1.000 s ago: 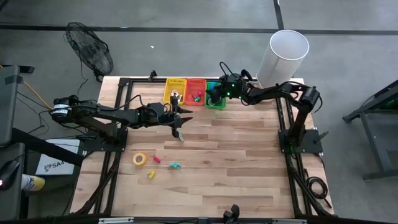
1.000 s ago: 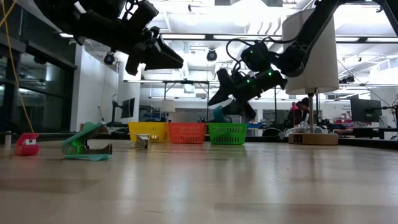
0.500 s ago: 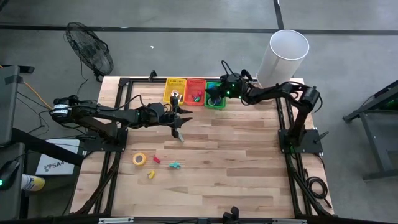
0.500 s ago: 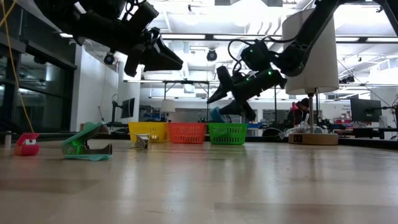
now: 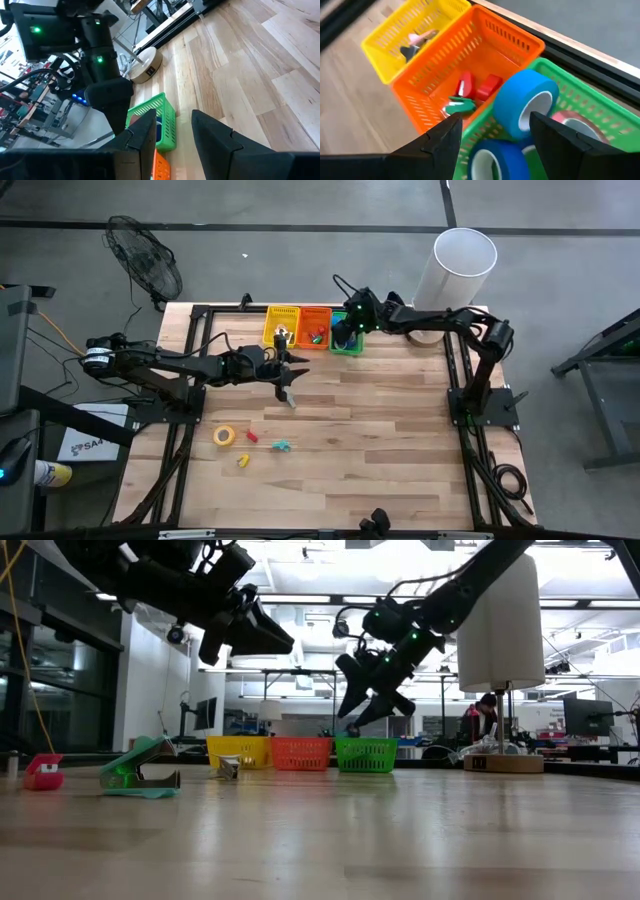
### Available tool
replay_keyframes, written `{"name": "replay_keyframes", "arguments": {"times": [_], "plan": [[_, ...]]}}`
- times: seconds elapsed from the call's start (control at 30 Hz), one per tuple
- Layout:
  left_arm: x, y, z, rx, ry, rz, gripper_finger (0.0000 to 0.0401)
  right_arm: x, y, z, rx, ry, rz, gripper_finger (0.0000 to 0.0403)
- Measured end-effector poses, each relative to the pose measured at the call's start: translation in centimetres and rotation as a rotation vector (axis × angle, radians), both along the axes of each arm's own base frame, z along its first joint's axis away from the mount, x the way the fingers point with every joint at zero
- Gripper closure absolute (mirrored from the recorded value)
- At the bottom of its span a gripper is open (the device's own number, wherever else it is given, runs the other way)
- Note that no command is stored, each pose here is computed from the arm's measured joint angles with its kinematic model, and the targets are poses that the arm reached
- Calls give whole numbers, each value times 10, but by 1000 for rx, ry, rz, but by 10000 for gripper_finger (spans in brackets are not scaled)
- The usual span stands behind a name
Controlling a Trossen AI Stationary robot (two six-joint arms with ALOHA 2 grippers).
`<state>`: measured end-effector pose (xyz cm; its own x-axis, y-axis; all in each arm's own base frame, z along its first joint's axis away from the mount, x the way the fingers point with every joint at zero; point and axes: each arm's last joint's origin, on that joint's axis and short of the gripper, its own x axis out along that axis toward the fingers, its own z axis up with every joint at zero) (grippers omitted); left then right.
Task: Pick and place Stapler, Stapler remover, tape
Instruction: Put the yellow tape into the green basket
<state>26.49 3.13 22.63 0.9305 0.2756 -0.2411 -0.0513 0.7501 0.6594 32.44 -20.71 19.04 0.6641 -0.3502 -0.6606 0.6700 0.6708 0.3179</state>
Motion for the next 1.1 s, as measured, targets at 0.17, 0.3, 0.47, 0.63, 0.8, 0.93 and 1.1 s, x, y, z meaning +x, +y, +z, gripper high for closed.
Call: {"name": "replay_keyframes", "arguments": {"times": [0.17, 0.3, 0.47, 0.63, 0.8, 0.93, 1.1], "plan": [[0, 0, -1, 5, 16, 0, 278, 0, 0, 2, -3, 33, 17, 179], [-3, 1, -3, 16, 56, 33, 278, -2, 3, 4, -5, 62, 32, 178], [-17, 0, 2, 18, 119, 62, 278, -5, 16, 8, -37, 155, 44, 178], [-39, -2, 7, -35, 211, 76, 278, -6, 40, 21, -102, 239, 56, 178], [-65, -5, 1, -167, 373, 128, 278, -6, 79, 27, -152, 283, 102, 178], [-80, -7, -7, -311, 483, 191, 278, -12, 115, 29, -180, 279, 151, 178], [-93, -16, -18, -460, 628, 241, 278, -28, 156, 32, -182, 233, 208, 178]]}}
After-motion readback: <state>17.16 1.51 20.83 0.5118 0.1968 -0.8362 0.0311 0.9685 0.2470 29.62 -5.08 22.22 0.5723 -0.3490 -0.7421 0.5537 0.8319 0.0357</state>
